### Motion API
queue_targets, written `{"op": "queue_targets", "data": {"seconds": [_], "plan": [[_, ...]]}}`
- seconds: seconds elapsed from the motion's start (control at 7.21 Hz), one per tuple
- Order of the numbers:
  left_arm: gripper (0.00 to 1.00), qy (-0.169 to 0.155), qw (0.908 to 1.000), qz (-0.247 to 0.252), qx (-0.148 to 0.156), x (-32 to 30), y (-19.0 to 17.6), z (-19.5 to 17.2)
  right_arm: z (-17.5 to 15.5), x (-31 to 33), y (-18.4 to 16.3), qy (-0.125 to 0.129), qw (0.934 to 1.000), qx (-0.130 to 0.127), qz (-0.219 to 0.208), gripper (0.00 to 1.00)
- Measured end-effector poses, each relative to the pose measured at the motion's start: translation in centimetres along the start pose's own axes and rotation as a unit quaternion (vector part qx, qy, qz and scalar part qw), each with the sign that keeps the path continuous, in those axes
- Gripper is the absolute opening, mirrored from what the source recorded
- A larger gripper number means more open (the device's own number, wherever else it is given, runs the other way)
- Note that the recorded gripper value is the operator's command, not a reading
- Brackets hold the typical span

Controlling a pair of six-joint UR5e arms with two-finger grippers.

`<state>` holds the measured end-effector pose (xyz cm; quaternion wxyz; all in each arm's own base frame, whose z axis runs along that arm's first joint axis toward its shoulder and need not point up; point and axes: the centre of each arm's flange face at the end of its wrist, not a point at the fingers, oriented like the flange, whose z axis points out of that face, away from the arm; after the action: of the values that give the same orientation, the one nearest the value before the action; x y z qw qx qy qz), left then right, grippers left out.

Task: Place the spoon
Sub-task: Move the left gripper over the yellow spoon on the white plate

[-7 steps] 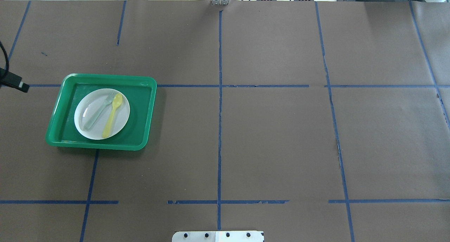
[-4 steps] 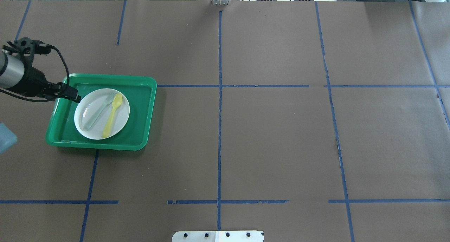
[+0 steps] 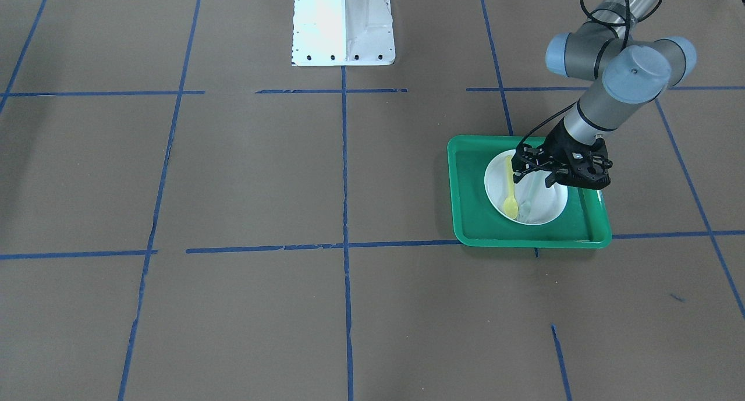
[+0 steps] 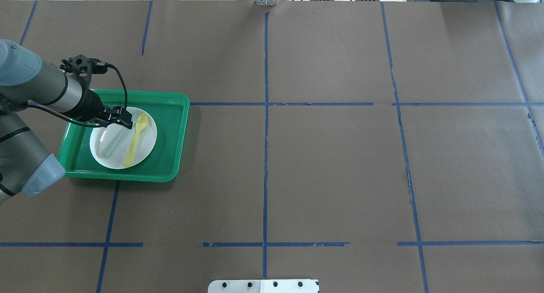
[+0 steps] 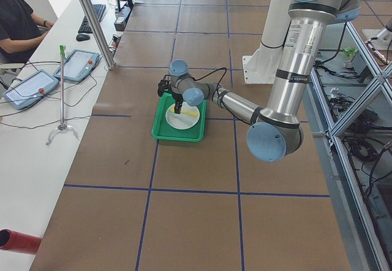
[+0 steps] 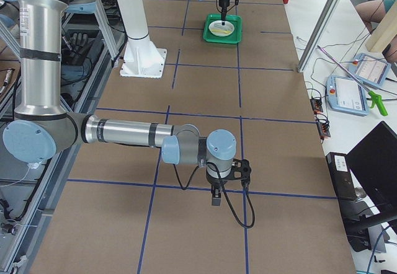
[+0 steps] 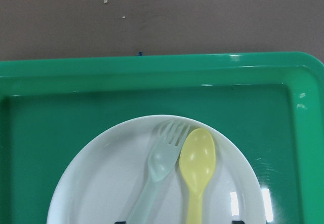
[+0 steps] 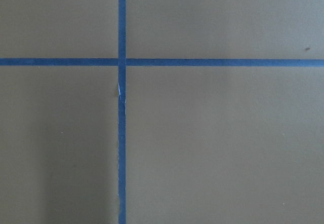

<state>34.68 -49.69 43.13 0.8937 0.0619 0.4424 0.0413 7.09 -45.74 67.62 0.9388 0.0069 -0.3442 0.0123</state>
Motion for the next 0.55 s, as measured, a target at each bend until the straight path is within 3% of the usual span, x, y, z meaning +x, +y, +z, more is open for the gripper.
{"op": "queue_targets", "data": {"seconds": [0.55], "plan": [[0.67,-0.004,0.9999,0.006,-0.014,1.3,0.5,2.2,0.0,0.0,0.0,0.000,1.0000,0.000,0.000,1.00]]}}
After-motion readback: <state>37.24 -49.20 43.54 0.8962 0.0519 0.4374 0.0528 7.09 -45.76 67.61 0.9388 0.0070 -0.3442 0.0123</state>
